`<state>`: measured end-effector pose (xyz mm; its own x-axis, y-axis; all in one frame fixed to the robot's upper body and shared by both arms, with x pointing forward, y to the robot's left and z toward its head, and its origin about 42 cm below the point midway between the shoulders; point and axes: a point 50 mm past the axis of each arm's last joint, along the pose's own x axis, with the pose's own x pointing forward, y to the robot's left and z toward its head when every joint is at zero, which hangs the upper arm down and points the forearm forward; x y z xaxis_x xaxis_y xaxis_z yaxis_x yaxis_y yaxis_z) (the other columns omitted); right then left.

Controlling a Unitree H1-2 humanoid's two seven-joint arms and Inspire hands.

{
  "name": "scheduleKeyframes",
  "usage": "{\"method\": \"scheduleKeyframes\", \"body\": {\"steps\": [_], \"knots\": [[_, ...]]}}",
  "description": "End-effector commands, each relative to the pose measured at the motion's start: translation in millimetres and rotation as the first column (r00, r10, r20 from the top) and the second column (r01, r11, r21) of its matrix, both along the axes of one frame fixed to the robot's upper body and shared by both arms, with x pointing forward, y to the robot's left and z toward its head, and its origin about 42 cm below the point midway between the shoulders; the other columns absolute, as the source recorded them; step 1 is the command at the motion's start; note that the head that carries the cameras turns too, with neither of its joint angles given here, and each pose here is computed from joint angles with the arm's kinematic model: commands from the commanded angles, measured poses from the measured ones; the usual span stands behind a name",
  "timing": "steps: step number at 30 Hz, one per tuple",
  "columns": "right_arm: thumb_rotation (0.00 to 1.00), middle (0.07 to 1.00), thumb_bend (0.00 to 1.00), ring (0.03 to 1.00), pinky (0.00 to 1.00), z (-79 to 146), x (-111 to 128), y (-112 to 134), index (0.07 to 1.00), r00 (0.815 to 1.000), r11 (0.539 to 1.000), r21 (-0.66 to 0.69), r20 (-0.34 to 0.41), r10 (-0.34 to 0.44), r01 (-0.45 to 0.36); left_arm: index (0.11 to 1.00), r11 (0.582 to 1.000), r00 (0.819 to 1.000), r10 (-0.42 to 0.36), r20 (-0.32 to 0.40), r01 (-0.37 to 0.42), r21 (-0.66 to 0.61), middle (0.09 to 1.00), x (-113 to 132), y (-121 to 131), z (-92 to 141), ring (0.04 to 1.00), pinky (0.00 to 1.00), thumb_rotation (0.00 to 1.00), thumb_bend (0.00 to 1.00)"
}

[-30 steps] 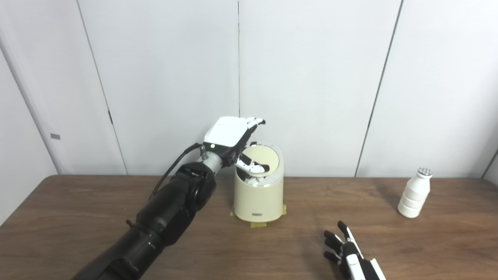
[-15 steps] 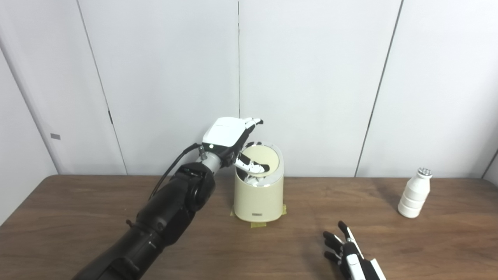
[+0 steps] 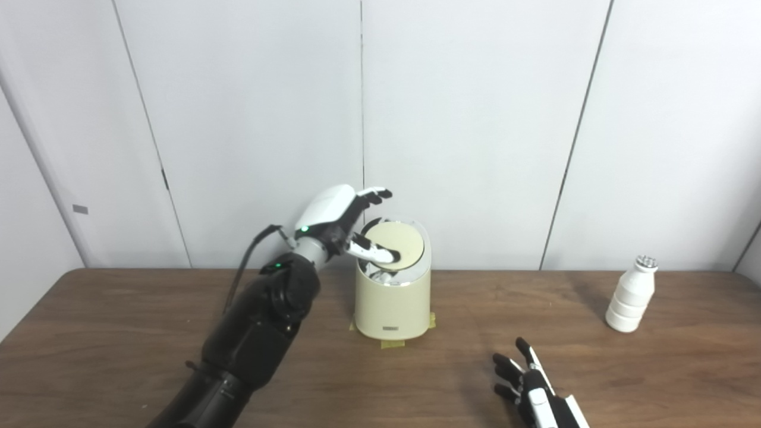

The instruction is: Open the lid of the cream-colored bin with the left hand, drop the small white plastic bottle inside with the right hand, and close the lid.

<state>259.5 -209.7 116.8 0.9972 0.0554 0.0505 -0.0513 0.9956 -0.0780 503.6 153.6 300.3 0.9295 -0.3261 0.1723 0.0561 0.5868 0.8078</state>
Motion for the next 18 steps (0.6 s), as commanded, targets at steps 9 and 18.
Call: {"method": "scheduleKeyframes", "body": {"steps": [9,18], "knots": [[1.00,0.885,0.55,0.899,0.83,10,3,-3,1.000,0.999,1.000,-0.007,0.044,-0.003,0.003,0.839,0.938,0.995,0.012,0.099,0.023,-0.347,0.778,-16,15,45,0.760,0.66,0.27,0.59],[1.00,0.884,0.54,0.900,0.82,10,2,-5,1.000,0.999,1.000,-0.012,0.040,-0.004,0.004,0.829,0.854,0.999,0.042,0.032,-0.020,-0.520,0.778,-35,34,32,0.733,0.68,0.30,0.45]]}}
